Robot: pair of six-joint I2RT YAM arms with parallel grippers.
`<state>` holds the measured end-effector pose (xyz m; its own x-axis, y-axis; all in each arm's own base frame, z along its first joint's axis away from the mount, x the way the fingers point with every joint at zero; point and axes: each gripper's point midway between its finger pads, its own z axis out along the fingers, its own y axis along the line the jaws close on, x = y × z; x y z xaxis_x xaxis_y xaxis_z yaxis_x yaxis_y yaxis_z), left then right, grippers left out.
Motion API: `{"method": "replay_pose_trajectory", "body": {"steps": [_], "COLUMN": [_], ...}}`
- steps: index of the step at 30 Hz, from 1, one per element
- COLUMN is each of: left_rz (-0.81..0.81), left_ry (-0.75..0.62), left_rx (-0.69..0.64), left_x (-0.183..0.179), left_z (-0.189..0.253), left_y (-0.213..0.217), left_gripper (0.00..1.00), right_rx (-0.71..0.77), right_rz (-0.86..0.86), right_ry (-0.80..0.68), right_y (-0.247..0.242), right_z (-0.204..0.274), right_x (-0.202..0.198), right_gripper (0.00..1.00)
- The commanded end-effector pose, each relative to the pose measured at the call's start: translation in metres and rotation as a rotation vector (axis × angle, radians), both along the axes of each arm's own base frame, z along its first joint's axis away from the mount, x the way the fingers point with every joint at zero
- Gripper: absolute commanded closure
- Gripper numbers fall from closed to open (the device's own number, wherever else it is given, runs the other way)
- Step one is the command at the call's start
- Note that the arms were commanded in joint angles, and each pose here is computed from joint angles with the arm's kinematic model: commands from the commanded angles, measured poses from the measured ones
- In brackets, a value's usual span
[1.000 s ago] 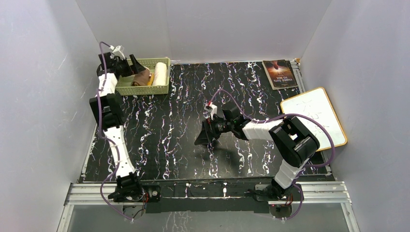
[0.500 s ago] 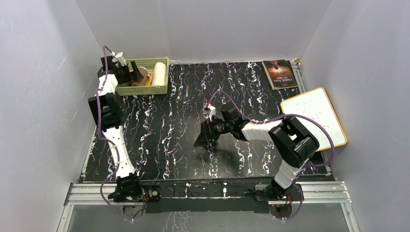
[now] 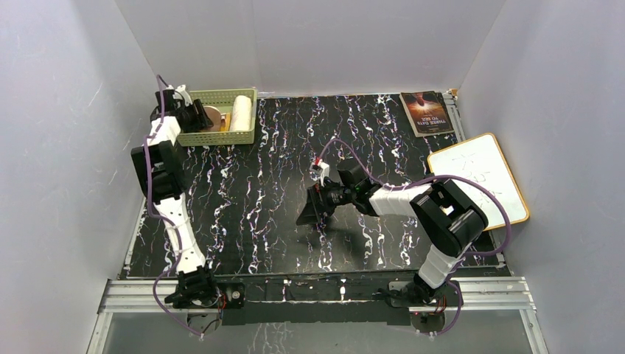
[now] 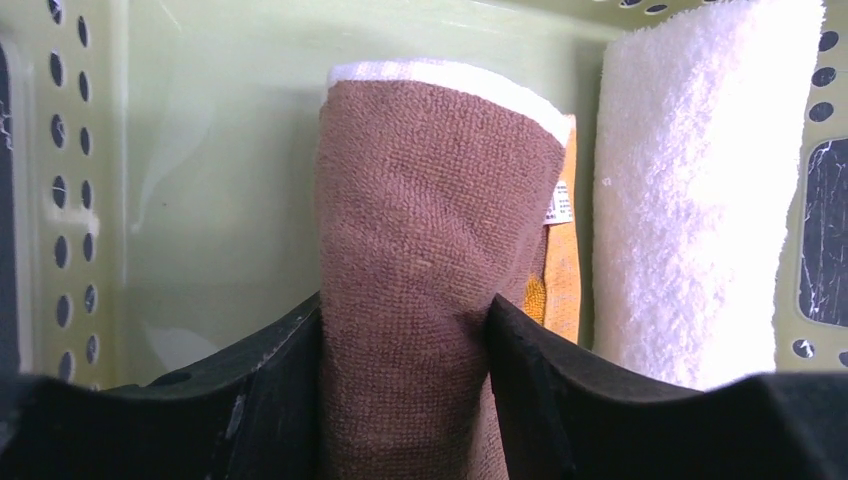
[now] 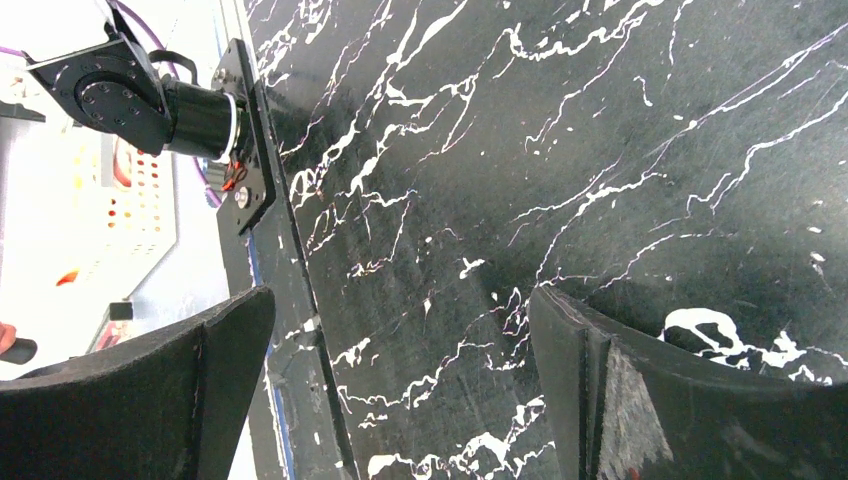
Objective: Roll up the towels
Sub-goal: Reset both arms
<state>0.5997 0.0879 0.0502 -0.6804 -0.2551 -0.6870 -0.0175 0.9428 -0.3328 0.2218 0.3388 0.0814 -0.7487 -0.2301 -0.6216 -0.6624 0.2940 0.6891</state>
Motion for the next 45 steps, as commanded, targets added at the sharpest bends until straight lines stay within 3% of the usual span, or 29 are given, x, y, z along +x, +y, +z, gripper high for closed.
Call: {"method": "replay_pose_trajectory", "body": {"steps": [1,12,17,22,28,33,38,41,45], "left_rz": [0.065,0.111,0.140,0.142,0.126,0.057,-0.032,-0.083,-0.127], "left_ry": [-0.088,-0.033,-0.013,-0.026,-0.056,-0.173,-0.340,-0.408,-0.515], "left_rx": [0.000,0.033,0.063,0.103,0.109,0.105,0.109,0.103,0.057], "left_x": [0.012,0.032,0.034,0.040,0.044,0.052,0.049,0.027,-0.026], "left_z": [0.046,0.031,0.028,0.035,0.043,0.088,0.180,0.225,0.273], "left_y": [-0.020,-0.068,-0.060,-0.053,-0.051,-0.058,-0.071,-0.082,-0.101], "left_gripper": [0.50,0.48,0.37,0.17,0.02,0.02,0.02,0.02,0.02], "right_rx": [0.067,0.064,0.052,0.053,0.052,0.035,-0.038,-0.121,-0.192], "right_rz": [0.004,-0.003,-0.003,-0.001,0.001,-0.001,-0.068,-0.236,-0.495], "right_ry": [-0.087,-0.103,-0.111,-0.109,-0.114,-0.129,-0.221,-0.260,-0.263], "right_y": [0.005,0.001,-0.001,-0.001,0.000,0.000,-0.005,-0.015,-0.032], "right_z": [0.026,0.027,0.025,0.024,0.026,0.029,0.038,0.048,0.071], "right_x": [0.002,0.000,0.000,-0.001,0.001,0.006,0.027,0.057,0.096], "right_gripper": [0.02,0.02,0.02,0.02,0.02,0.02,0.02,0.02,0.02]}}
